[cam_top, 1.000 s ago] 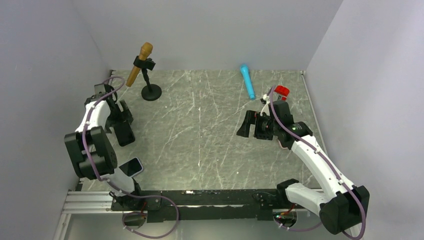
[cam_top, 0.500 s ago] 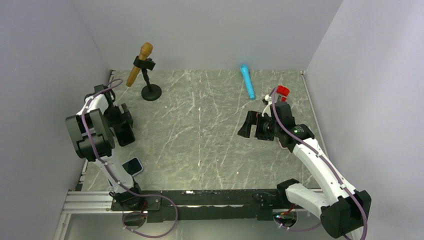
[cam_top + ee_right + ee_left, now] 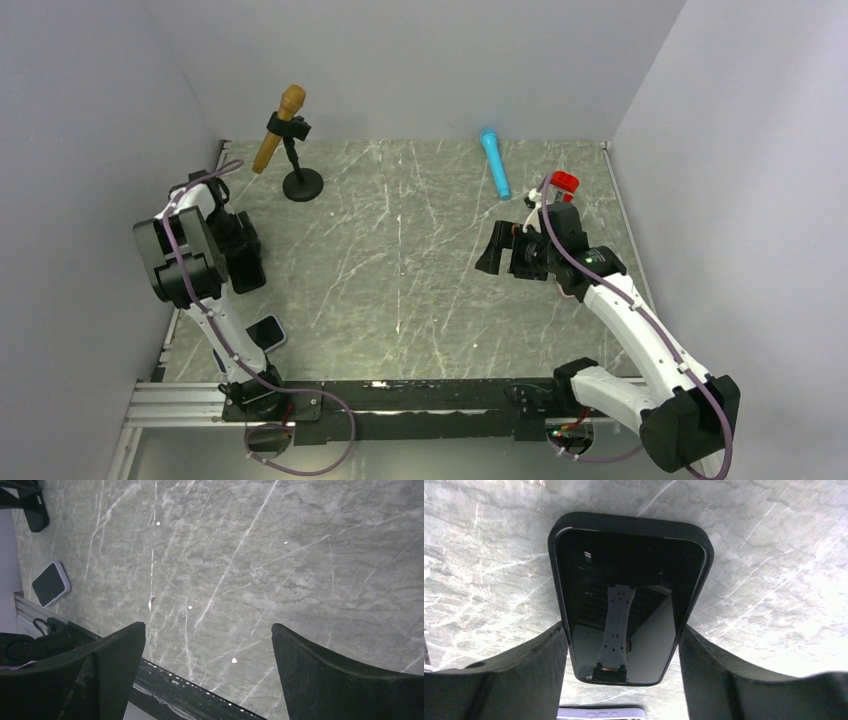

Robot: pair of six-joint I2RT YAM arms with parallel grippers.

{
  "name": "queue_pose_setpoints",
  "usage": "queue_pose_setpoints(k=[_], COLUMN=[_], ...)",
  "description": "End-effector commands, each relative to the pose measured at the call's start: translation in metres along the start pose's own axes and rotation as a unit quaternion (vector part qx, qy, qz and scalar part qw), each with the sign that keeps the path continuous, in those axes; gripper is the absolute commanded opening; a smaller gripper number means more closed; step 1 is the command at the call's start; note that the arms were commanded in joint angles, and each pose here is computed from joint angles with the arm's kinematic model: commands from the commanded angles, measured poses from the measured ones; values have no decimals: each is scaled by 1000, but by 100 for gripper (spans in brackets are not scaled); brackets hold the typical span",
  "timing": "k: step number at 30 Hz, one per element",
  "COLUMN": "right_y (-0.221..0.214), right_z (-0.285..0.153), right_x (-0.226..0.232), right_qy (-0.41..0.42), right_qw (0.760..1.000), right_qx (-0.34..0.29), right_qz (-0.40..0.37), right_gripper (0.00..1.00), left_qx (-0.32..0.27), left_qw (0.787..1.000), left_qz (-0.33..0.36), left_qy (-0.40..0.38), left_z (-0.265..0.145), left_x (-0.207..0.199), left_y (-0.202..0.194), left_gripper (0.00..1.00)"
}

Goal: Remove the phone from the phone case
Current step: Pick up the phone at the center of the board.

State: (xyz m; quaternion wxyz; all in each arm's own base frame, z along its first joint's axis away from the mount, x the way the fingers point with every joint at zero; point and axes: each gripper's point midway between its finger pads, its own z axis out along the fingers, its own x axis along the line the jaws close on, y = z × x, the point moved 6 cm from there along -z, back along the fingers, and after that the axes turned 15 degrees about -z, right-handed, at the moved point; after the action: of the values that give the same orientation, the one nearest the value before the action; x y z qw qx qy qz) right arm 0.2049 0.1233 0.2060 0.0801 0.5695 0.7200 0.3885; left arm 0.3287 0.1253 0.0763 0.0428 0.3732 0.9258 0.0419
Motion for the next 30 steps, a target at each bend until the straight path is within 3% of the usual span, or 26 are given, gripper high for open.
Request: queue_pose_setpoints(k=[1,2,4,7,13,23,27,30], right_y=[6,7,6,7,1,-18,-24,-23], right_z=[3,4,4,4,4,19,21,23], right_x=[-4,-4,-4,-4,-7,-5,4,21], right_qy=[-14,-14,-12,-15,-22,-7,22,75], right_qw=[1000,1000,1000,1000,1000,998,997,994], right_qx=[-16,-15,-13,-15,-5,32,27,8], right_qz=[-5,-4,-2,-3,-7,54,74,77], right_gripper=[100,100,100,100,100,100,99,93], left_qx=[14,16,12,11,-16,-32,-30,-2], left_qw=[1000,1000,1000,1000,999,990,982,971], left_qz=[15,16,15,-2,-28,-16,-2,-12], left_qy=[4,5,18,11,-40,-135,-188,-237], left_z=[13,13,11,8,-14,-56,-78,-95], left_x=[3,3,7,9,5,-39,-62,-79], left_y=[0,-1,-1,-14,-47,-125,-158,-184], left_gripper=[56,37,9,1,0,0,0,0])
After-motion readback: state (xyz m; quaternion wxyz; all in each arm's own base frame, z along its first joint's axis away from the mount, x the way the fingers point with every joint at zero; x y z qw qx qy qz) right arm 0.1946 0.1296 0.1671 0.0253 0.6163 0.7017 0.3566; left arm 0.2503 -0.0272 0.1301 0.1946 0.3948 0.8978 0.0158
